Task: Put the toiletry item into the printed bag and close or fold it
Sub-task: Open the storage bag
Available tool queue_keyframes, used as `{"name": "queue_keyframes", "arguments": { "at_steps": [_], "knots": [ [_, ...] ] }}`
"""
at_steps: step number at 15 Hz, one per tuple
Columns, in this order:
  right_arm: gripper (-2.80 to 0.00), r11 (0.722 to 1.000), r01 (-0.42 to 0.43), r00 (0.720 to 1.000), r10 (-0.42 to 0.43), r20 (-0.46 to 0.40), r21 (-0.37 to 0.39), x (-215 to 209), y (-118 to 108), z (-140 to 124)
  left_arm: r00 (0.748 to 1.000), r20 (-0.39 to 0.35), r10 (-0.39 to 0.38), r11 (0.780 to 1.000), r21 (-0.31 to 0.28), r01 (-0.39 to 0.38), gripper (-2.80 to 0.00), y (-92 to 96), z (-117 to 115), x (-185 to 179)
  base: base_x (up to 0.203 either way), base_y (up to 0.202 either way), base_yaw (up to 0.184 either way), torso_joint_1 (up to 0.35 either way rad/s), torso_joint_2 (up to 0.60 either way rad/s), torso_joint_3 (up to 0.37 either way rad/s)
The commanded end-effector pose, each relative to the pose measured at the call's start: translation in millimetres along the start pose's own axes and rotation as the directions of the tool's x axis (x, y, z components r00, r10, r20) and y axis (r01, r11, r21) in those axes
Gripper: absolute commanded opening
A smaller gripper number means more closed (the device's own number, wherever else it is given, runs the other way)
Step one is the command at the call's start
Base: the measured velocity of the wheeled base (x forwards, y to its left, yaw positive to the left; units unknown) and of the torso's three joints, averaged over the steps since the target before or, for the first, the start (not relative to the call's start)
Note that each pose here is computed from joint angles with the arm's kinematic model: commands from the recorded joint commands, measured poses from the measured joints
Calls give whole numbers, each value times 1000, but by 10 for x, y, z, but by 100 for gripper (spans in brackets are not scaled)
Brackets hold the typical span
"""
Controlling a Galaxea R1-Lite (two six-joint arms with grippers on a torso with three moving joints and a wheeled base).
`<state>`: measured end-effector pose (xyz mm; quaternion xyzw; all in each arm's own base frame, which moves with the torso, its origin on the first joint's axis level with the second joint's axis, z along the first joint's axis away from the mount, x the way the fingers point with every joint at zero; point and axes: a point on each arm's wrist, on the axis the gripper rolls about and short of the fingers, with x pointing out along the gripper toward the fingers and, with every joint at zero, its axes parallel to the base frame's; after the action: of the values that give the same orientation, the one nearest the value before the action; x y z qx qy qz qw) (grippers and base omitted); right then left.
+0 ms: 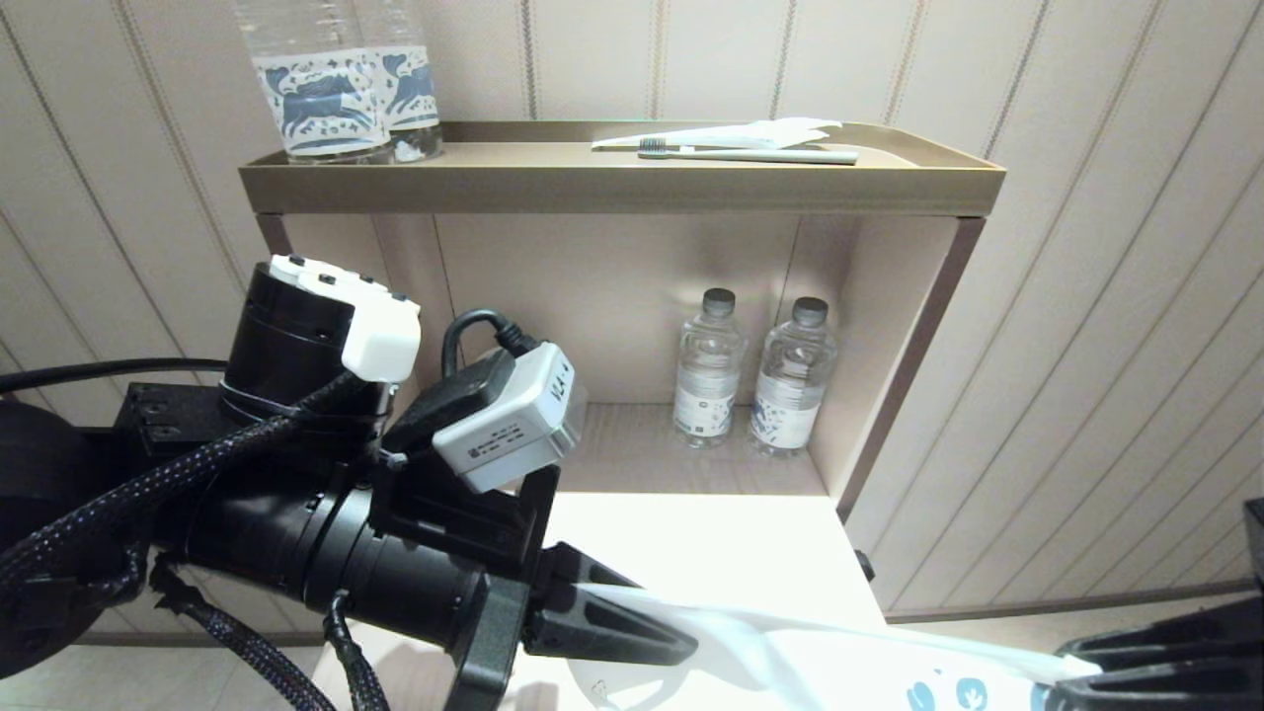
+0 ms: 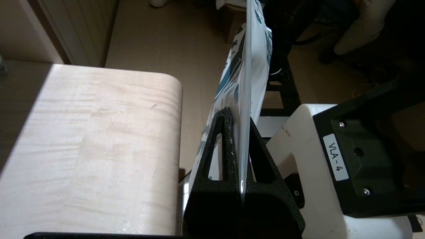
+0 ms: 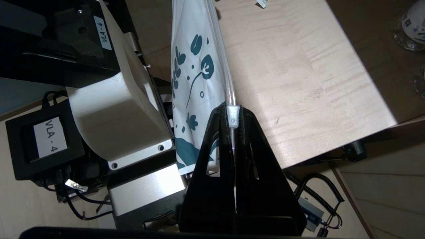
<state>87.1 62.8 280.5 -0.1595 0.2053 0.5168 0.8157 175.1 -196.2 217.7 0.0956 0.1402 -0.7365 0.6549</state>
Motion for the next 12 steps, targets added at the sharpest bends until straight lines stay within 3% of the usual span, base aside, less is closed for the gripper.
{"name": "queue_keyframes", "arguments": {
  "at_steps": [1,3,4,12],
  "knots": [
    [-280,1000,-7,1000,7,-2,0,9,-3,6,1000,1,-6,1000,1,6,-280,2,-3,4,0,0,0,0,0,0],
    [-280,1000,-9,1000,9,-9,2,13,-1,-5,1000,3,-9,1000,3,9,-280,4,1,5,0,0,0,0,0,0],
    [0,1000,-9,1000,9,-8,-2,8,7,-14,1000,3,-9,1000,4,9,-280,5,6,6,0,0,0,0,0,0],
    [0,997,-76,997,76,-6,-1,78,-9,-31,1000,8,-9,1000,13,8,-280,-19,21,-13,0,0,0,0,0,0]
  ]
}}
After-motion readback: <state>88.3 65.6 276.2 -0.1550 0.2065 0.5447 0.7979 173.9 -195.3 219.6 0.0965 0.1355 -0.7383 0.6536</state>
